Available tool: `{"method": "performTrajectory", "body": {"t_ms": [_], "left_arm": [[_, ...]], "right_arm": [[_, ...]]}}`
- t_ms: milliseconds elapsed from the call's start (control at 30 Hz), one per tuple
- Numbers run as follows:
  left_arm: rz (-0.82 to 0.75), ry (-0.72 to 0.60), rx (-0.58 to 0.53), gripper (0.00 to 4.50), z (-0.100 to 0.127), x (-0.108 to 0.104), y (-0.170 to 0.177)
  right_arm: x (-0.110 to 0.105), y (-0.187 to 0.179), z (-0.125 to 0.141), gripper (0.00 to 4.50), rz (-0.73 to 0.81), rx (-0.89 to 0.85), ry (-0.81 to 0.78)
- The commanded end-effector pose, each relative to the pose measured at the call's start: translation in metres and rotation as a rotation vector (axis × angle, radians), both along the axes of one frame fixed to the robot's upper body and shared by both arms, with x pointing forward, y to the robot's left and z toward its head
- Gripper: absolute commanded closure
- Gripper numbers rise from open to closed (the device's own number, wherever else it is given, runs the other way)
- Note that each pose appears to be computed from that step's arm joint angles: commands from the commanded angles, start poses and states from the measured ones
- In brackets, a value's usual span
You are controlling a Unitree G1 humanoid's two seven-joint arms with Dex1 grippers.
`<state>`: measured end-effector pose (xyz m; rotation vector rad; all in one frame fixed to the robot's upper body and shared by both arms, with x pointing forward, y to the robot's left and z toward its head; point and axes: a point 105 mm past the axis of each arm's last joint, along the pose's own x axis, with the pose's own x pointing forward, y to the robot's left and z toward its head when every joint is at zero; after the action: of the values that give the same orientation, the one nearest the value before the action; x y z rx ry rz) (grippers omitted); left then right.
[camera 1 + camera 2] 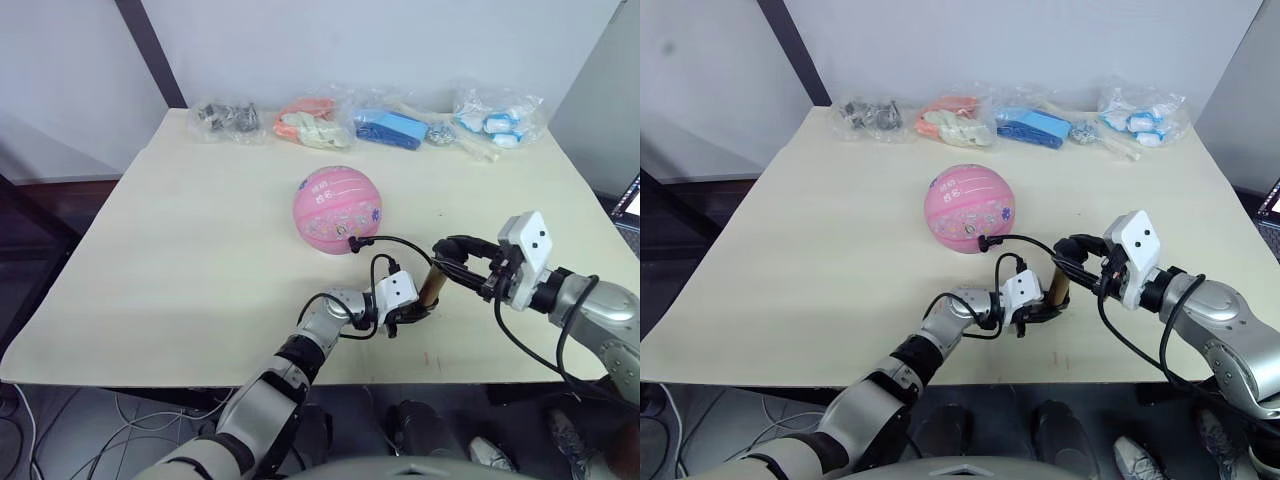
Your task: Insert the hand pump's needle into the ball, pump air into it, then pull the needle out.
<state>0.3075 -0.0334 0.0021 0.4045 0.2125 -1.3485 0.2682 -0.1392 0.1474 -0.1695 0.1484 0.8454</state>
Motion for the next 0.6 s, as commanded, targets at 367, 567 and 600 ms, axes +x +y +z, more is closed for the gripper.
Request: {"method": "performTrajectory", "body": {"t_ms": [367, 567, 600], "left_arm": [[-0.012, 0.040, 0.056, 3.42, -0.018, -0.009, 0.006], [-0.014, 0.041, 0.055, 3.42, -0.019, -0.010, 0.007], [-0.014, 0.042, 0.055, 3.42, -0.019, -0.010, 0.007]], "right_arm": [[-0.009, -0.021, 0.115, 2.59, 0.034, 0.008, -0.100], [-0.019, -0.021, 0.163, 2.59, 0.060, 0.013, -0.182], [-0.021, -0.021, 0.174, 2.59, 0.066, 0.022, -0.206]]}}
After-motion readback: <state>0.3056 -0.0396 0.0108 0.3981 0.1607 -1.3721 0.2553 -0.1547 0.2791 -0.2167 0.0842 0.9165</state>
